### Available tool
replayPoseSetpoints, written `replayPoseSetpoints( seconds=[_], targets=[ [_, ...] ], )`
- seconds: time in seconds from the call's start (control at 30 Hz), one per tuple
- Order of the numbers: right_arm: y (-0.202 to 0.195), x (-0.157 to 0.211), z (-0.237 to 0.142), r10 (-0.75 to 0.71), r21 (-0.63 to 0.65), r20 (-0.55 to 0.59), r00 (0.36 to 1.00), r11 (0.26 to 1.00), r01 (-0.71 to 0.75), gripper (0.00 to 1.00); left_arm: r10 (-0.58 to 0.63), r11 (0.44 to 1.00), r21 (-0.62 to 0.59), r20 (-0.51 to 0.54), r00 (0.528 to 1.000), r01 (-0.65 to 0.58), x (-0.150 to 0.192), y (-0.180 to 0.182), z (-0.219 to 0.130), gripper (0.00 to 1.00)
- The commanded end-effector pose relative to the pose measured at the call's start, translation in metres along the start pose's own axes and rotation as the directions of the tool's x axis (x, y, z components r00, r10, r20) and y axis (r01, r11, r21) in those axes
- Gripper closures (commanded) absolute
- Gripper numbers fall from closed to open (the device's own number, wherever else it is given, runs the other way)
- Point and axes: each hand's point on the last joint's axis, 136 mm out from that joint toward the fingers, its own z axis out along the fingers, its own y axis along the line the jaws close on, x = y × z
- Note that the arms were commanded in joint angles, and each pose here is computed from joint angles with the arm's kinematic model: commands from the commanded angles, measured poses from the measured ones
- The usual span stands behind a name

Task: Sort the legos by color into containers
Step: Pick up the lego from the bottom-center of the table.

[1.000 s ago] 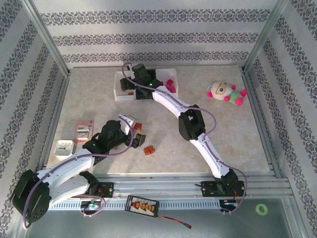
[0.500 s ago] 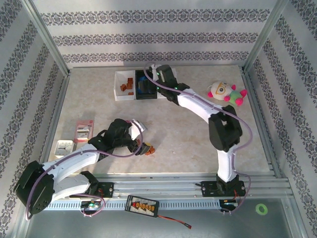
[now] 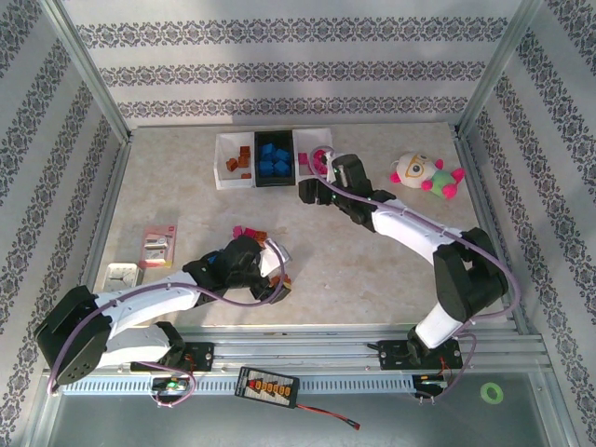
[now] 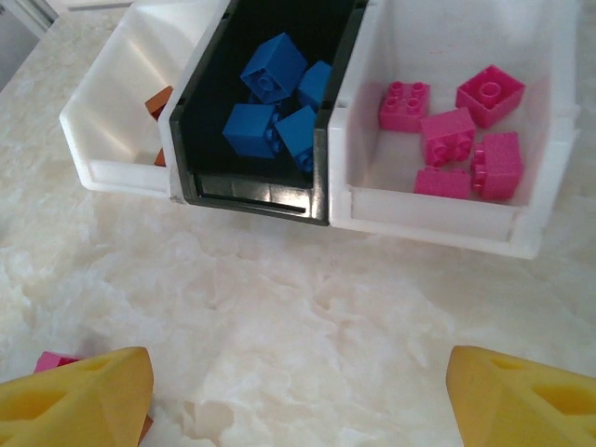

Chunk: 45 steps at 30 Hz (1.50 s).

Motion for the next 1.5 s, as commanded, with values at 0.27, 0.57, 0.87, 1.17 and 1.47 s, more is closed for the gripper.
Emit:
replayPoseSetpoints(
  seconds=[0.27, 0.57, 0.87, 1.17, 1.47],
  targets=[
    [-0.004, -0.011, -0.018, 0.063, -0.004, 0.065, 0.996, 0.998, -0.063, 0.18, -0.014, 0.998, -0.063, 0.004, 1.0, 0.015, 0.027, 0.009, 0.03, 0.28],
    [-0.012, -0.013, -0.022, 0.072, 0.026, 0.079, 0.994, 0.997, -0.075, 0.18, -0.004, 1.0, -0.019, -0.023, 1.0, 0.004, 0.035, 0.002, 0.032, 0.45],
    [-0.011, -0.013, -0.018, 0.088, 0.018, 0.075, 0.993, 0.996, -0.09, 0.18, -0.044, 0.999, 0.001, 0.004, 0.999, 0.044, 0.031, -0.004, 0.012, 0.52],
    [-0.01, -0.012, -0.019, 0.097, 0.011, 0.074, 0.993, 0.995, -0.098, 0.17, -0.077, 0.997, -0.024, -0.005, 0.997, 0.077, 0.04, 0.0, 0.019, 0.38],
    [-0.012, -0.007, -0.019, 0.103, 0.014, 0.067, 0.992, 0.995, -0.104, 0.17, -0.092, 0.996, -0.013, -0.028, 0.995, 0.092, 0.043, 0.001, 0.042, 0.43]
  ],
)
